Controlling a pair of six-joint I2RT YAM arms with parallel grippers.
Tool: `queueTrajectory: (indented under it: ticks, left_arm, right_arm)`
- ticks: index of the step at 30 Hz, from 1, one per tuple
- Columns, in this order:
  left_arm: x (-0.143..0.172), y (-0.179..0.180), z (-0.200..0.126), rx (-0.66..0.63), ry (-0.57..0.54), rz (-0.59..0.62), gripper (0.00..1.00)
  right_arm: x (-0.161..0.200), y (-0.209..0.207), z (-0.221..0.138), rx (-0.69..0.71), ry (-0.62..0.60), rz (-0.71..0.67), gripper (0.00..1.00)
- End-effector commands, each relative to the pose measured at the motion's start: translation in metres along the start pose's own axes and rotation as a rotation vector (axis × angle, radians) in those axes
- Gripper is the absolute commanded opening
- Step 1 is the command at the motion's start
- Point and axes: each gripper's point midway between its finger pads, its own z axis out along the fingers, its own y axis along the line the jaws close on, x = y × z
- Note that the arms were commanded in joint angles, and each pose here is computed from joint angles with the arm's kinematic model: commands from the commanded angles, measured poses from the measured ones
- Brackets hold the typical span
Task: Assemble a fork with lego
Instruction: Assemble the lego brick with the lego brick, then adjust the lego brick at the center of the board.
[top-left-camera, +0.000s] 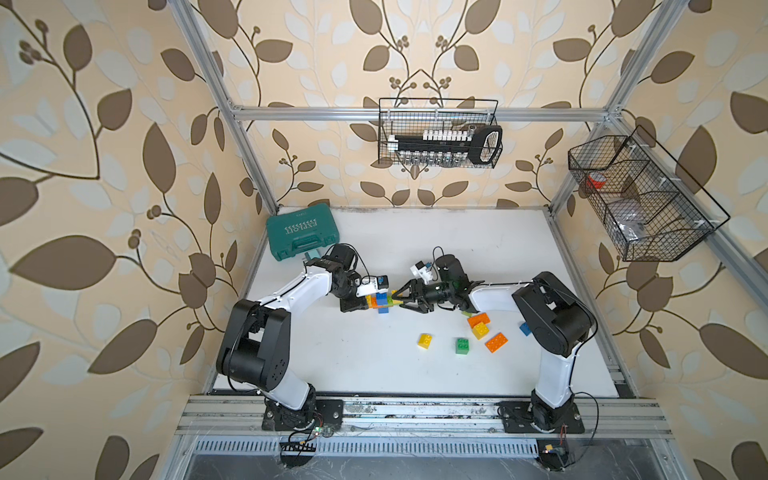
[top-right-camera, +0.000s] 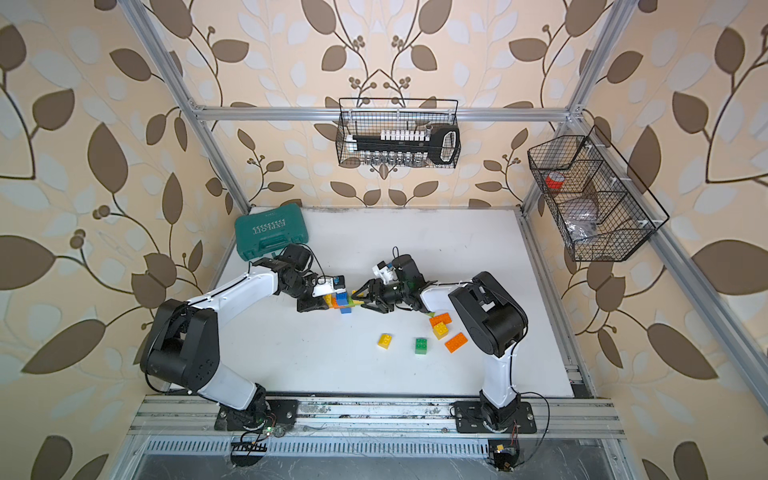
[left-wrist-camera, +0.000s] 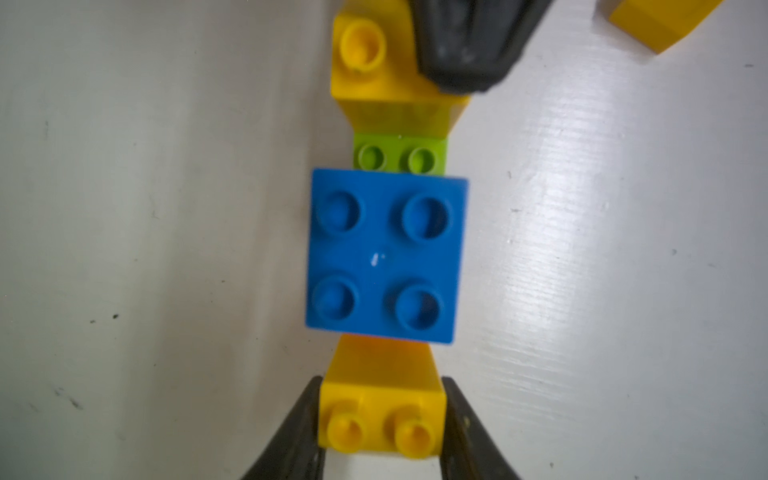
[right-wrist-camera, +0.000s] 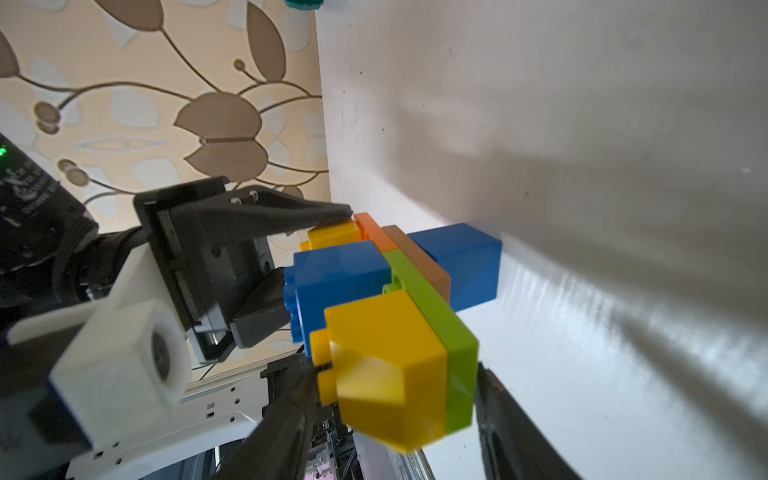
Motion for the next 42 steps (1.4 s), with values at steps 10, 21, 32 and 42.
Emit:
queueTrajectory:
  ticks: [10,21,32,42]
  left_arm:
    - [-0.003,0.007,-0.014,-0.052,-0.027,-0.045,0.64]
    - [-0.013,0.045,-0.085,-0.342,-0.288,-0.283,0.79]
    - [-0.005,0.085,-0.144,-0.524,-0.6,-0.861,0.87]
    - [0.032,0.079,-0.137,-0.55,-0.691,-1.225,0.88]
  right_arm:
    - [-0.002,0.011,-0.02,0.029,-0.017,-0.105,0.71]
    - [0.003,0.024,-0.061,0.191,-0.077,-0.593,0.74]
    - [0.029,0.054,-0.052,0.293,0.206,-1.37,0.7]
    - [0.026,0.048,-0.015,0.403,0.45,-1.504,0.69]
